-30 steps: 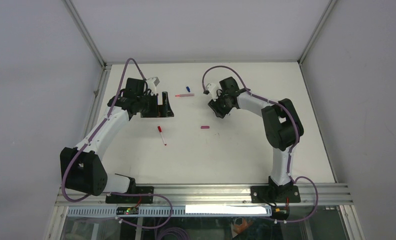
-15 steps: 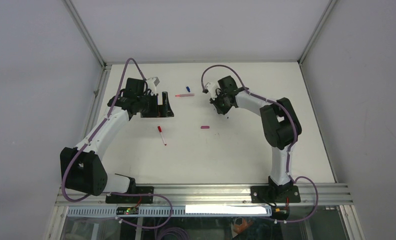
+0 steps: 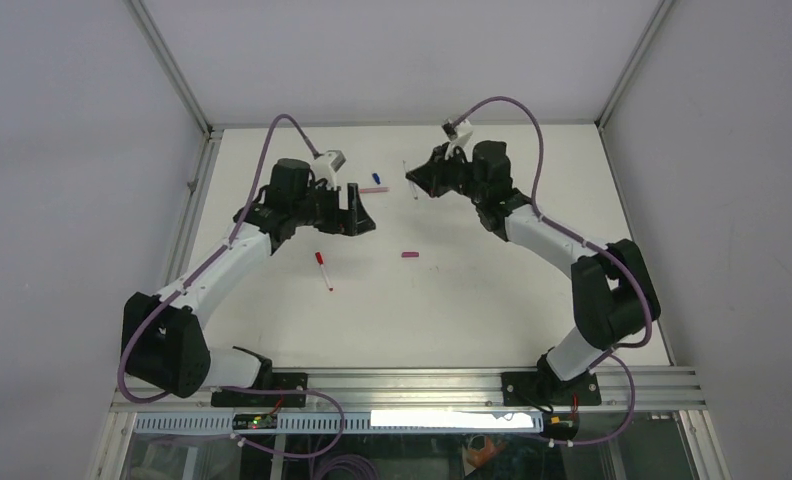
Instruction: Insert the pens into the pen caps
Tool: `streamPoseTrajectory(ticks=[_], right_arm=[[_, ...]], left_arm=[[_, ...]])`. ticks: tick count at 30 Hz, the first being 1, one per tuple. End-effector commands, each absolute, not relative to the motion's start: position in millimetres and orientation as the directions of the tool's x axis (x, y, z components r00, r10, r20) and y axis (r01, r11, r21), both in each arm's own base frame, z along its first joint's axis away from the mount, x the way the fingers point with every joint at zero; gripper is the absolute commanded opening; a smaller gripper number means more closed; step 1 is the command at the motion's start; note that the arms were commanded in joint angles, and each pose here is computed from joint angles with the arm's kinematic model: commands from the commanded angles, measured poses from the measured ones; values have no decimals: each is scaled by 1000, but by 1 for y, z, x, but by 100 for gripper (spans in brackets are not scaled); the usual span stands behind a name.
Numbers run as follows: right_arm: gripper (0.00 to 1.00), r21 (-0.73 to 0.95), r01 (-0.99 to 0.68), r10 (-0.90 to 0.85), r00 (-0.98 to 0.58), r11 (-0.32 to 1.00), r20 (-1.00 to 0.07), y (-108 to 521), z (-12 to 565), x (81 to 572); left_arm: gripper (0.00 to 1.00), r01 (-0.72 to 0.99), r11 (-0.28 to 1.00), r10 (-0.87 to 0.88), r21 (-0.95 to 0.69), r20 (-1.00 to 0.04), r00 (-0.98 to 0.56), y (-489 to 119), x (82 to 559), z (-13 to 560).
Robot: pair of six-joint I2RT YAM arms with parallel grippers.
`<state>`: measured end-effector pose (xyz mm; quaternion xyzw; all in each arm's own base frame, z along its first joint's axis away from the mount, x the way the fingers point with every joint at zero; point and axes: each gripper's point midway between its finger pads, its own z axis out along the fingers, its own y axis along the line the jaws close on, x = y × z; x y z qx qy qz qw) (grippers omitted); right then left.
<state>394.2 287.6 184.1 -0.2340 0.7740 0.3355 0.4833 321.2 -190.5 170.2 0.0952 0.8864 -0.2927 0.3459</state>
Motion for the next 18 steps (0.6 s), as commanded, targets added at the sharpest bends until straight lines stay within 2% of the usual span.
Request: streamPoseTrajectory(ticks=[1,3,6,11,18], right_arm=[[0,510,-817,463,-355,268,-812,330,333,366],[0,539,-820,509,-388,189,-769,337,343,356],[0,542,-826,512,-403,153,-759,345,346,345],[0,531,-837,508,-401,135,-762,348,348,332],[0,527,-836,505,-393,151,-768,347,342,330]], left_arm=[[82,568,712,-29,-413,-825,-564,-250,334,214],[81,590,692,-49,-415,-843,-535,-262,341,215],[78,614,670,-114,-417,-875,-470,-271,353,228],[74,620,677,-154,-396,-900,-407,-272,366,242],[74,654,660,-181,-368,-924,-338,-267,354,264]])
